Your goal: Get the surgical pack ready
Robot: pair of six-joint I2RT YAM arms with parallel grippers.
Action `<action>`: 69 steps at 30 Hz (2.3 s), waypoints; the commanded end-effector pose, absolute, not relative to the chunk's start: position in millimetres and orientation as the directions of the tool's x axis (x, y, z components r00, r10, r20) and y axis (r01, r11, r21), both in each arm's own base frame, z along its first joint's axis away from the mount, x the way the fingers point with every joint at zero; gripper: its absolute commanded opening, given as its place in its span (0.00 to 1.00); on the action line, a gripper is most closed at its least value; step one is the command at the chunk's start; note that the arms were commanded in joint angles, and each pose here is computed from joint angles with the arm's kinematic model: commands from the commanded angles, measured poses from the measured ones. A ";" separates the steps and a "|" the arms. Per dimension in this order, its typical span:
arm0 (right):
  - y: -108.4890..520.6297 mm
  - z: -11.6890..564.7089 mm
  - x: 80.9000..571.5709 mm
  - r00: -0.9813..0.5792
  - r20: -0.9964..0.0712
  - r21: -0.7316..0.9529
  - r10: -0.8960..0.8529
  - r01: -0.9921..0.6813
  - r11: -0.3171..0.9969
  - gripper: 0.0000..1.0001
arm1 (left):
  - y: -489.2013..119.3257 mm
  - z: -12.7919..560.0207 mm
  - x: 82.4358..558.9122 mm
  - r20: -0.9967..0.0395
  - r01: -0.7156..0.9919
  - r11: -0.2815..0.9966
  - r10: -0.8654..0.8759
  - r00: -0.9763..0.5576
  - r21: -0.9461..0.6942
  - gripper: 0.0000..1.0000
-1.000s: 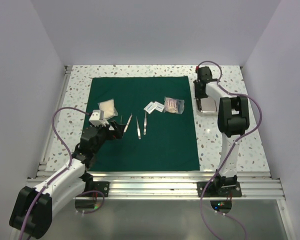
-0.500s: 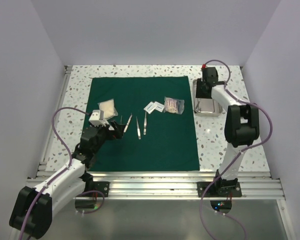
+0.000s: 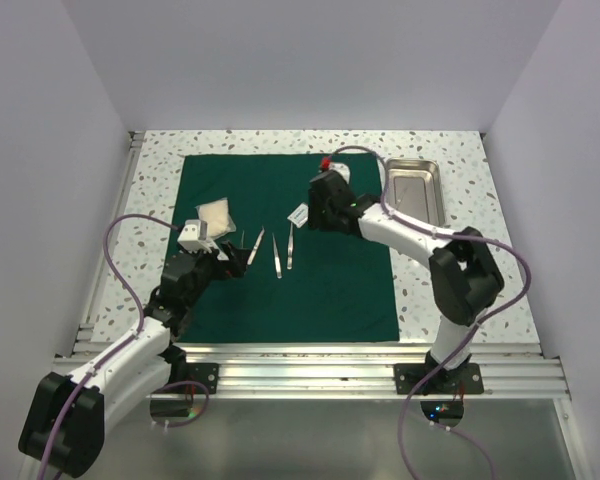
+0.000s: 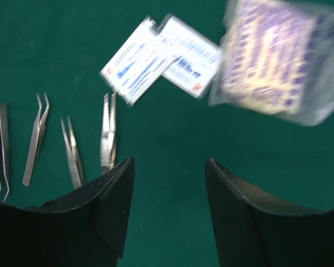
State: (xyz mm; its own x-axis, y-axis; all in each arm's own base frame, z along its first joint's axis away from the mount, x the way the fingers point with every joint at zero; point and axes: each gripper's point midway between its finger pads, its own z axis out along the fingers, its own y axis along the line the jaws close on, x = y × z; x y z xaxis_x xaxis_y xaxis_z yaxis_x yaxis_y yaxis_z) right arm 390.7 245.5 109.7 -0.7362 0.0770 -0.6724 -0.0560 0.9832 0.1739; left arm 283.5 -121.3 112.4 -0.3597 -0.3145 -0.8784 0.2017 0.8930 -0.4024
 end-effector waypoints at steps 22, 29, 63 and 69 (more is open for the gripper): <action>339.6 75.1 385.0 -0.679 -0.727 0.178 0.099 -0.047 0.983 0.55 | -123.5 131.3 288.9 -0.885 0.211 0.886 -0.336 -0.322 -0.413 1.00; 343.0 55.7 386.8 -0.710 -0.700 0.136 0.080 -0.022 0.990 0.52 | -123.9 130.9 288.8 -0.884 0.212 0.885 -0.337 -0.323 -0.414 1.00; 160.2 152.0 448.9 -0.641 -0.767 0.028 0.041 0.030 0.999 0.03 | -124.3 130.6 288.9 -0.885 0.216 0.886 -0.331 -0.327 -0.411 1.00; 86.7 154.6 473.6 -0.643 -0.752 0.111 0.147 0.096 0.989 0.02 | -125.0 130.4 289.2 -0.884 0.216 0.885 -0.332 -0.329 -0.412 1.00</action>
State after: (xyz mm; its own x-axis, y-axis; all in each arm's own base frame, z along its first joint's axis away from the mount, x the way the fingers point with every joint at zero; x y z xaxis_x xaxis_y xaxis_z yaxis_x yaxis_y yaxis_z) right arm 480.3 83.5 157.1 -0.6003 0.1874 -0.7775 0.2022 0.9761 0.0792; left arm 283.8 -119.0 112.2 -0.3564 -0.3160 -0.8793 0.1901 0.8968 -0.3994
